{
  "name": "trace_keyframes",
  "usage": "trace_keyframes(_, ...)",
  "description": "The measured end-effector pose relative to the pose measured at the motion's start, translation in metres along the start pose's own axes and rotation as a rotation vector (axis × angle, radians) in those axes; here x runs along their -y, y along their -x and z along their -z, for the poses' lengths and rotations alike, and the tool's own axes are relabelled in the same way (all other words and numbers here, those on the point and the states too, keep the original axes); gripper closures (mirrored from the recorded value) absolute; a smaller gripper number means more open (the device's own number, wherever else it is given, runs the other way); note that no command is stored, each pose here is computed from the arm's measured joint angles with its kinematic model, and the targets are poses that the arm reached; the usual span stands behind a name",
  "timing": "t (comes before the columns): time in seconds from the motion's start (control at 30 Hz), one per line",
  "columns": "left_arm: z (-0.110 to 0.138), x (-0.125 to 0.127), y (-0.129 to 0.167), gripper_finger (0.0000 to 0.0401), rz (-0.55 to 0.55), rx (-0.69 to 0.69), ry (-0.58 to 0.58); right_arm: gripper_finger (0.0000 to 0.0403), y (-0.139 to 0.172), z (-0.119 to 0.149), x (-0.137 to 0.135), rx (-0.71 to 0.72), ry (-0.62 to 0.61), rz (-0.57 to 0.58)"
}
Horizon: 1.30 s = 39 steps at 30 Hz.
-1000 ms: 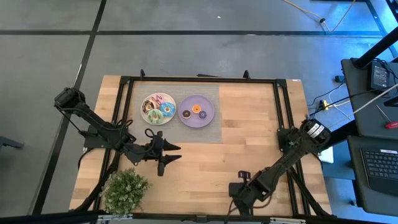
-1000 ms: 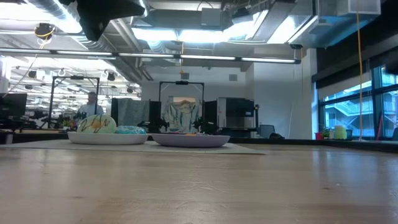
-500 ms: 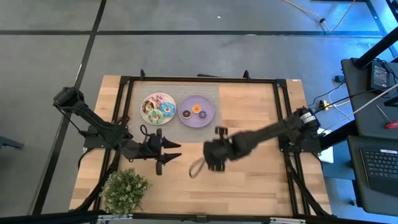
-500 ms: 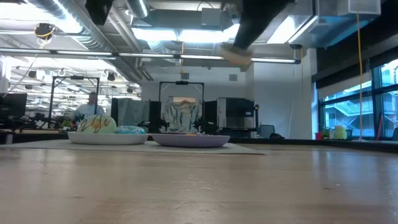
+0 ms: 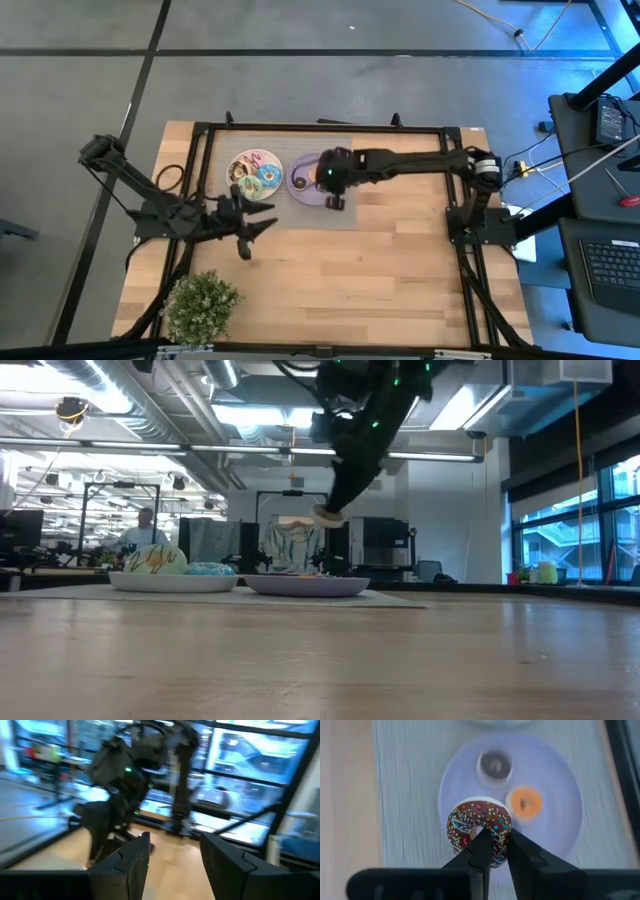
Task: Pick & Place donuts
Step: Put the large brown donut on the purple plate
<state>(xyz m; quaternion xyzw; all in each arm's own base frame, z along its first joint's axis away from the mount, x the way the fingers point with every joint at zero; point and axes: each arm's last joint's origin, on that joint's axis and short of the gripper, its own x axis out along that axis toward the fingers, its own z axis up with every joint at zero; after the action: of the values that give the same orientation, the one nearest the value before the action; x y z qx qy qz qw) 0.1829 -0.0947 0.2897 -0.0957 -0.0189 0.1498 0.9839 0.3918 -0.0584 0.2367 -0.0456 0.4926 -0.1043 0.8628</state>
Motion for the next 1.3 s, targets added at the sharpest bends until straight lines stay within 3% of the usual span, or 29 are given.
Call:
trace_keyframes(0.13,-0.006,-0.007,0.004,0.0231,-0.108,0.022,-0.032,0.0344,-0.016,0.003,0.018,0.121,-0.108,-0.039)
trace_keyframes(0.23,-0.007,-0.009,0.005,0.0231,-0.155,0.029,-0.057,0.0344,-0.027,0.008,0.019,0.194,-0.102,-0.055)
trace_keyframes(0.4,-0.006,-0.011,0.006,0.0231,-0.211,0.031,-0.077,0.0344,-0.038,0.023,0.015,0.188,-0.084,-0.061)
trace_keyframes(0.77,-0.006,-0.013,0.006,0.023,-0.268,0.037,-0.094,0.0344,-0.051,0.037,0.009,0.277,-0.138,-0.06)
trace_keyframes(1.13,-0.007,-0.013,0.006,0.0231,-0.271,0.041,-0.076,0.0344,-0.08,0.049,0.003,0.252,-0.099,-0.041)
trace_keyframes(1.3,-0.007,-0.013,0.006,0.0231,-0.274,0.043,-0.065,0.0344,-0.078,0.045,0.002,0.288,-0.081,-0.015)
